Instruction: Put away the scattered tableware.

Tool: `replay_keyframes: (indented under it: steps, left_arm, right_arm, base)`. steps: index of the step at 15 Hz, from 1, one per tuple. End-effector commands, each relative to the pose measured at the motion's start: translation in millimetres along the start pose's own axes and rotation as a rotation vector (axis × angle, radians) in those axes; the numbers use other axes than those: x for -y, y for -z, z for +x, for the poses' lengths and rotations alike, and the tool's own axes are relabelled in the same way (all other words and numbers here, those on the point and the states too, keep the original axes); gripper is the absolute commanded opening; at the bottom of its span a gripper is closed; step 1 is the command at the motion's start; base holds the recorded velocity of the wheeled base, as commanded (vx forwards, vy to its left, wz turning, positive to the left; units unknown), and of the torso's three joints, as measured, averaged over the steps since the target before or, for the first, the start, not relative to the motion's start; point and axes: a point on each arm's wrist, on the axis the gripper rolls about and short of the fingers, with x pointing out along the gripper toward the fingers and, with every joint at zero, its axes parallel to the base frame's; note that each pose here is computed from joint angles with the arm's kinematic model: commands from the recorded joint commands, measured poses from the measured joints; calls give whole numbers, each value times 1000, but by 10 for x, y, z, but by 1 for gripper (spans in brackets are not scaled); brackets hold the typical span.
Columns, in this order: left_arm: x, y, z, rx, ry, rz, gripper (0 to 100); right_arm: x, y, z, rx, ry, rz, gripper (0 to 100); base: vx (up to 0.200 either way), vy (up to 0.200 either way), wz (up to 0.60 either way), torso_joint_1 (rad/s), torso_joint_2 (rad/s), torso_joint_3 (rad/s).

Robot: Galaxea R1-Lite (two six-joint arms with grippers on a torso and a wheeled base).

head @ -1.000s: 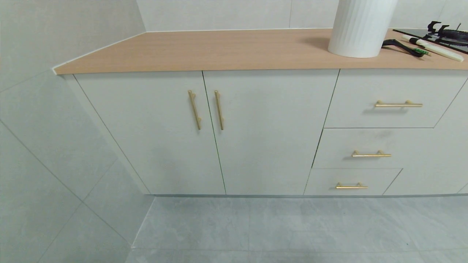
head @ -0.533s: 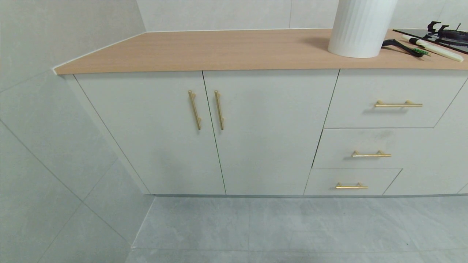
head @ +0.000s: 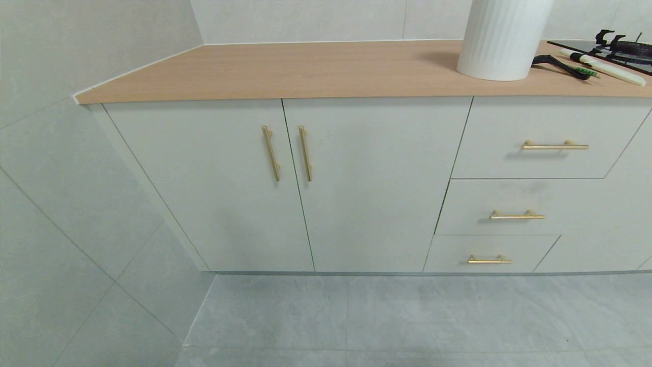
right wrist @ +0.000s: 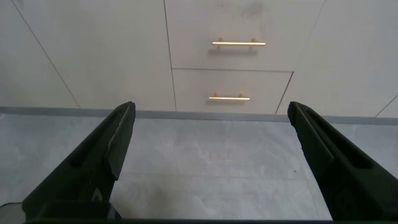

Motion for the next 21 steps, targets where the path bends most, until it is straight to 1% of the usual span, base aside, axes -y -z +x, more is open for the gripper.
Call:
replay_keyframes:
  steps: [1,3,4,7,9,21]
  left_arm:
    - [0,1,0,-2,-1,0,100]
    - [0,-3,-1,0,-1,22,100]
    - [0,3,0,-3,-1,28,100]
    - [0,1,0,-2,-1,22,100]
    - [0,1,0,-2,-1,23,100]
    - [0,1,0,-2,-1,23,100]
  right_arm:
    - [0,1,2,-5,0,-2,100]
    - [-1,1,2,-5,-2,-4,100]
    - [0,1,2,-5,0,-2,100]
    - [-1,0,4,-6,-2,-2,100]
    - [-1,0,4,-6,-2,-2,100]
    - [-1,1,2,-5,-2,-2,100]
  base:
    - [0,0,0,0,0,0]
    - [0,0,0,0,0,0]
    - [0,0,0,0,0,0]
    - [0,0,0,0,0,0]
    - [0,0,0,0,0,0]
    - [0,-200,0,4,2,2]
